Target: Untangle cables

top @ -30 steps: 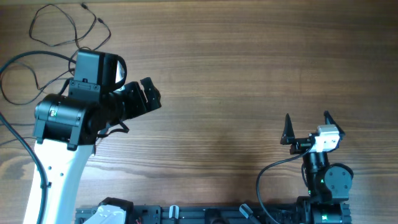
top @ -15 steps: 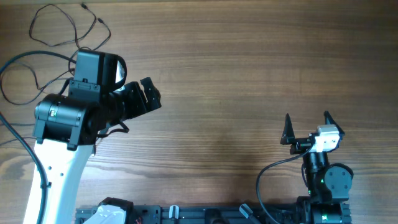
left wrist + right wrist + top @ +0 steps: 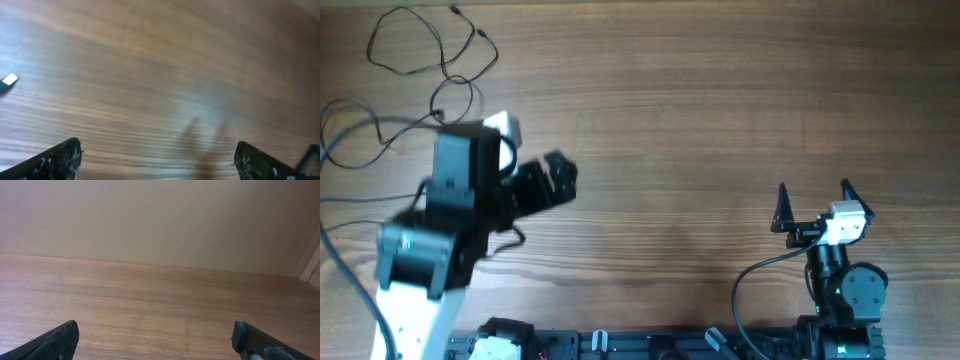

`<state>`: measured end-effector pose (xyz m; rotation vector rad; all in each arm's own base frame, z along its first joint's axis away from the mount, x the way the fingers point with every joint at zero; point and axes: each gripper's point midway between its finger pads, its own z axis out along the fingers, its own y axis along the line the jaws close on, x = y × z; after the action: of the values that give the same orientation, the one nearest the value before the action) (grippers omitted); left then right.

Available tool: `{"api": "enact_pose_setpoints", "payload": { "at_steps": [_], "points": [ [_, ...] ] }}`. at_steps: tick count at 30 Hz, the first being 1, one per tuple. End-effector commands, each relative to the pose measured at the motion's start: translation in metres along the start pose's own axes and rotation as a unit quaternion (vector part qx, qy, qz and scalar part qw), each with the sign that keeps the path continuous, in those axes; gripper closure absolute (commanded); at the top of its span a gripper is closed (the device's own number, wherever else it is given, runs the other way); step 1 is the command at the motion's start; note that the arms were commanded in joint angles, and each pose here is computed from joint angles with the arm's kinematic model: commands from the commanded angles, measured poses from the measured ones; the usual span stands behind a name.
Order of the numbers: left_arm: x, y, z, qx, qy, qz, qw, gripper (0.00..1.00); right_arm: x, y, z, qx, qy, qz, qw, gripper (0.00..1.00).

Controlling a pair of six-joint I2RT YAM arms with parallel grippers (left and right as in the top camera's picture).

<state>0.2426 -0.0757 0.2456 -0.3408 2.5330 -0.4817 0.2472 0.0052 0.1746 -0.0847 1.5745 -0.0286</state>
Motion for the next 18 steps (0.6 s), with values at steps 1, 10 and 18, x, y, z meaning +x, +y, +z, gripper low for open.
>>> {"api": "enact_pose_setpoints", "payload": {
  "at_steps": [1, 10, 18],
  "points": [
    [0.037, 0.037, 0.008, -0.02, 0.007, -0.004, 1.0, 0.0, -0.001, -0.002, -0.001, 0.004, -0.004, -0.003, 1.0, 0.0],
    [0.058, 0.046, -0.02, 0.044, -0.151, 0.147, 0.977, 0.0, -0.001, -0.002, -0.001, 0.004, -0.004, -0.003, 1.0, 0.0],
    [0.059, 0.047, -0.014, 0.071, -0.245, 0.176, 0.951, 0.0, -0.001, -0.002, -0.001, 0.004, -0.004, -0.002, 1.0, 0.0]
  ]
}}
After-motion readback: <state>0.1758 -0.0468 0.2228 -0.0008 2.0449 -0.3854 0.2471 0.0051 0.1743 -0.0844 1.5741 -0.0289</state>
